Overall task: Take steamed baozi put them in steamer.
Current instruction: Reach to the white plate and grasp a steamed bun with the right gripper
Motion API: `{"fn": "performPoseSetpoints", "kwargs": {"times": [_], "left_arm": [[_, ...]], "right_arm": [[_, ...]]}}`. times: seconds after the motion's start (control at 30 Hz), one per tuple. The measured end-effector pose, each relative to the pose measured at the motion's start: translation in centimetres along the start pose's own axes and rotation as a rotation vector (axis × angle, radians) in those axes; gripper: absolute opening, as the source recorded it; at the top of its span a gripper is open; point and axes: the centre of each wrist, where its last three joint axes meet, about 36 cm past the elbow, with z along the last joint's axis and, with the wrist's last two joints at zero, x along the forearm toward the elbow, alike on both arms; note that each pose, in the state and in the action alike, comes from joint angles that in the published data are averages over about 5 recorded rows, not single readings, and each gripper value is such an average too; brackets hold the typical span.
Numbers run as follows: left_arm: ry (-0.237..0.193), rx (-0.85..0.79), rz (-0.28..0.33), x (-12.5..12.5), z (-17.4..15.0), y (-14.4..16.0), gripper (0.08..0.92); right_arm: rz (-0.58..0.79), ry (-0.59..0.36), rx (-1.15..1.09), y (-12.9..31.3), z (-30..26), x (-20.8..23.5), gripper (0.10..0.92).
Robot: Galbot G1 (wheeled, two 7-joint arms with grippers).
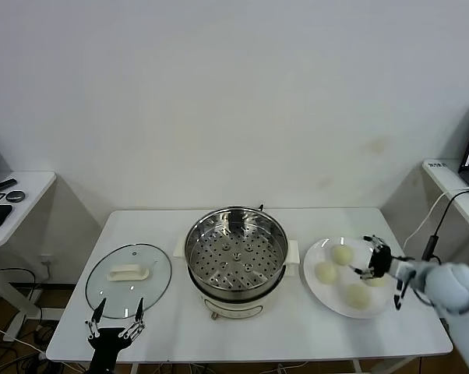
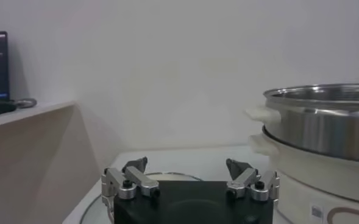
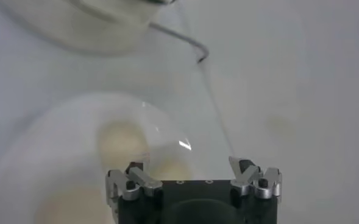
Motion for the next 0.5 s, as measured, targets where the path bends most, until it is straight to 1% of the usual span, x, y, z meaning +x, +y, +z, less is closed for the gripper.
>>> {"fn": "performPoseSetpoints", "kwargs": {"times": [0.27, 0.5], "left_arm": [[-0.005, -0.015, -0.012, 0.3, -0.1, 0.4, 0.823], [-0.008, -0.024, -0.029, 0.2, -0.1, 0.9, 0.823]], "right_arm": [[-0.210, 0.093, 0.148, -6.4, -0.8, -4.1, 0.823], [-0.321, 0.160, 0.202, -9.8, -1.8, -7.5, 0.823]]}}
